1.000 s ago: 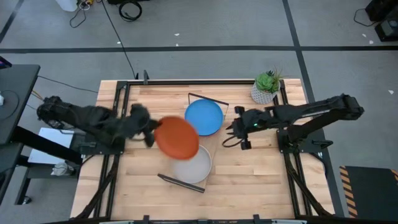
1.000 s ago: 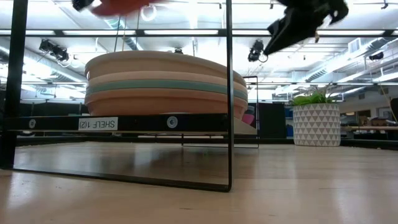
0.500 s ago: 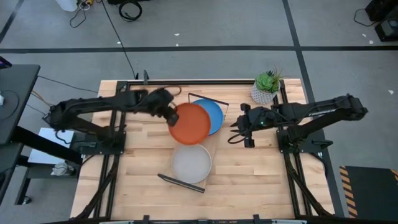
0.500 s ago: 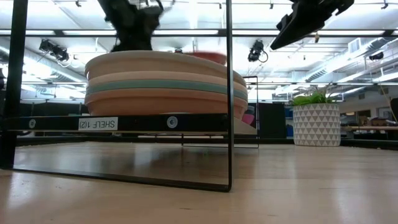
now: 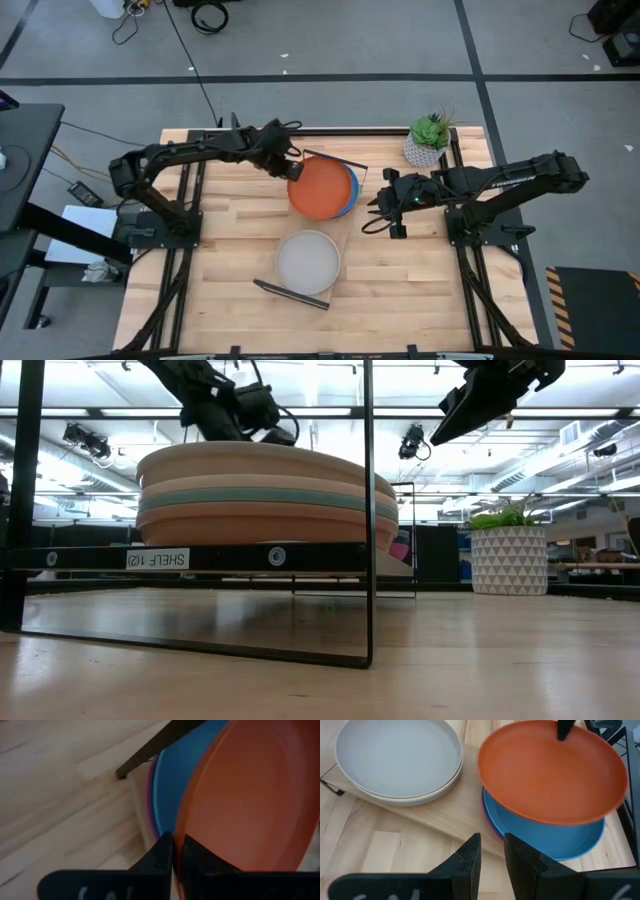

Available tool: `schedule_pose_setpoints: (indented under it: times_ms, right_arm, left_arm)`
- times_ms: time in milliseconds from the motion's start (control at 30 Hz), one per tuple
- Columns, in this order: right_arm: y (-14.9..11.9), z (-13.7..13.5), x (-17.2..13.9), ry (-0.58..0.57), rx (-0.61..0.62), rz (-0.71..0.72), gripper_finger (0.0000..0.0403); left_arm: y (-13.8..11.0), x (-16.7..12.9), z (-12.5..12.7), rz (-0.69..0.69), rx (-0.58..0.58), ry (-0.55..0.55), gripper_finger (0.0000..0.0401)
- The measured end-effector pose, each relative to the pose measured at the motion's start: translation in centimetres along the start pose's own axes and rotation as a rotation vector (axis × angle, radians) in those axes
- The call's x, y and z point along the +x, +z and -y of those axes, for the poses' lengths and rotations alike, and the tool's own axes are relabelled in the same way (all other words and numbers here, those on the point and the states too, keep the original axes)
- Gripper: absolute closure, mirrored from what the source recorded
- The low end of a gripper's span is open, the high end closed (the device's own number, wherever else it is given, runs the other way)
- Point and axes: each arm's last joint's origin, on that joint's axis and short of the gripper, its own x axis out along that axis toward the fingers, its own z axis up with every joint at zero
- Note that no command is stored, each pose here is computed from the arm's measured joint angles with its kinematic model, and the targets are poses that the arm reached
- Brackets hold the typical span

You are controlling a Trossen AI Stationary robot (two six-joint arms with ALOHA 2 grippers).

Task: Place and stack plates onto a shelf
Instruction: Stack the orange plate on top of the blue plate on the shelf, then return to Home Position

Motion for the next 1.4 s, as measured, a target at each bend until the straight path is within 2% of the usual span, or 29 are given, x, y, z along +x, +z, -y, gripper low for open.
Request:
schedule_pose_setpoints:
  times_ms: [200,300,600,700,833,1033,1200,1400]
  right_arm:
    - [0.0,0.0,0.0,0.001,0.0,0.0,0.0312]
    - [0.0,0.0,0.0,0.007,0.0,0.001,0.0312]
    - [0.1,-0.1,0.0,0.024,0.006,0.007,0.0312]
    - [0.0,-0.1,0.0,0.024,0.006,0.003,0.0312]
    - [-0.3,-0.2,0.2,0.025,0.006,-0.003,0.0312]
    - [-1.1,-0.3,0.8,0.029,0.023,-0.019,0.0312]
    - [-1.4,-0.4,1.1,0.029,0.03,-0.02,0.0312]
    - [-1.4,-0.4,1.1,0.029,0.041,-0.018,0.0312]
  left_arm:
    - [1.0,0.8,0.0,0.061,-0.077,-0.045,0.0376]
    - [1.3,0.8,0.2,0.088,-0.063,-0.066,0.0367]
    - [0.9,0.8,0.5,0.076,-0.014,-0.065,0.0298]
    - [0.9,0.5,0.7,0.075,0.058,-0.086,0.0278]
    - [0.7,-0.6,0.8,0.077,0.169,-0.088,0.0271]
    - [-0.1,-1.4,0.5,0.107,0.34,0.103,0.0271]
    - [-1.1,-0.8,2.5,0.131,0.497,0.069,0.0271]
    - [-2.2,0.3,3.6,0.154,0.569,0.154,0.0271]
